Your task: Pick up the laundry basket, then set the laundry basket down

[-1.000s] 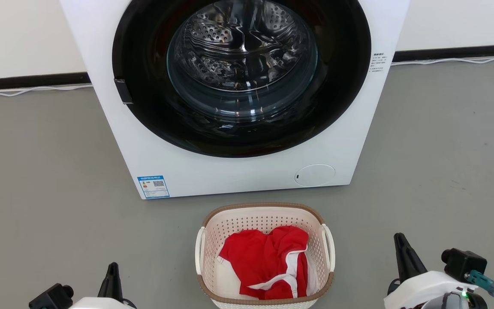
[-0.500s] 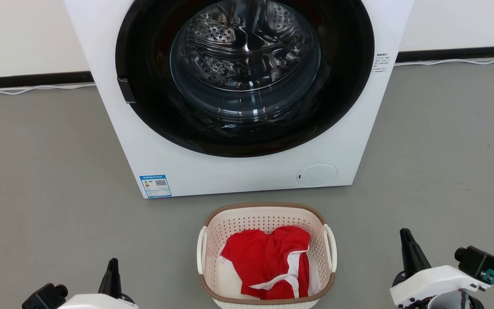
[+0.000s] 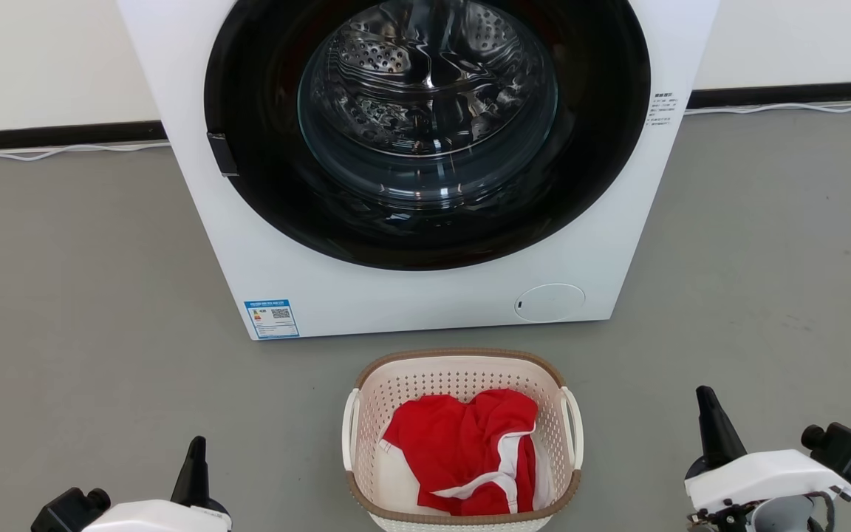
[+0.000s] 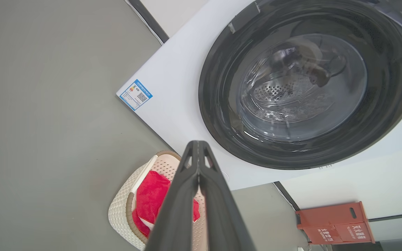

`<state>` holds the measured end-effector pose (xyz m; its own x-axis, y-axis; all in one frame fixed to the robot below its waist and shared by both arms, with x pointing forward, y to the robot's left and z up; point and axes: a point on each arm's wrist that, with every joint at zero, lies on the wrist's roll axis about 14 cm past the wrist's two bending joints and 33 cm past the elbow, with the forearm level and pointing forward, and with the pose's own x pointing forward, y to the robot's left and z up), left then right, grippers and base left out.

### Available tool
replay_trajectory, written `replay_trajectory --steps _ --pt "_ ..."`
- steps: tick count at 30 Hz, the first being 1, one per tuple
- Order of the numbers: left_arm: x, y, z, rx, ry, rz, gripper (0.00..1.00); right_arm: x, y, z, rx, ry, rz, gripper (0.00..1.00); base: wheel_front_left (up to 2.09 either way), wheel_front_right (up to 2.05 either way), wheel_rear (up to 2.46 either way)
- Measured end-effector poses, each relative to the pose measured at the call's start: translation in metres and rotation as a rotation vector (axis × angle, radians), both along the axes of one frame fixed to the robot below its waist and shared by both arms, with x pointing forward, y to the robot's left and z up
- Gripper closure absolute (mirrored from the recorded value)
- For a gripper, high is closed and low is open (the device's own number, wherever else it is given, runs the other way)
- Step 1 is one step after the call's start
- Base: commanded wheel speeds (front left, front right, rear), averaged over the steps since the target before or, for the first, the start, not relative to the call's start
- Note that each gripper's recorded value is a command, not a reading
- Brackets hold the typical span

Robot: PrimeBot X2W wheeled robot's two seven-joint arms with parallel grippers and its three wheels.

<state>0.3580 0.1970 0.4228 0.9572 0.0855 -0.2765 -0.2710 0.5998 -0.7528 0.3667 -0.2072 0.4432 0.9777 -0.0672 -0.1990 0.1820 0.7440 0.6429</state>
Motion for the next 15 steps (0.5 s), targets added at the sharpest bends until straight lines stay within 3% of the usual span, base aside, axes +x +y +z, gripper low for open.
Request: replay_trajectory --steps 15 --pt "0.0027 -0.0013 0.0079 -0.149 -0.030 0.017 1.00 0.0042 -0.0019 0.0089 0.190 -0.031 -0.039 1.00 0.00 0.00 0.00"
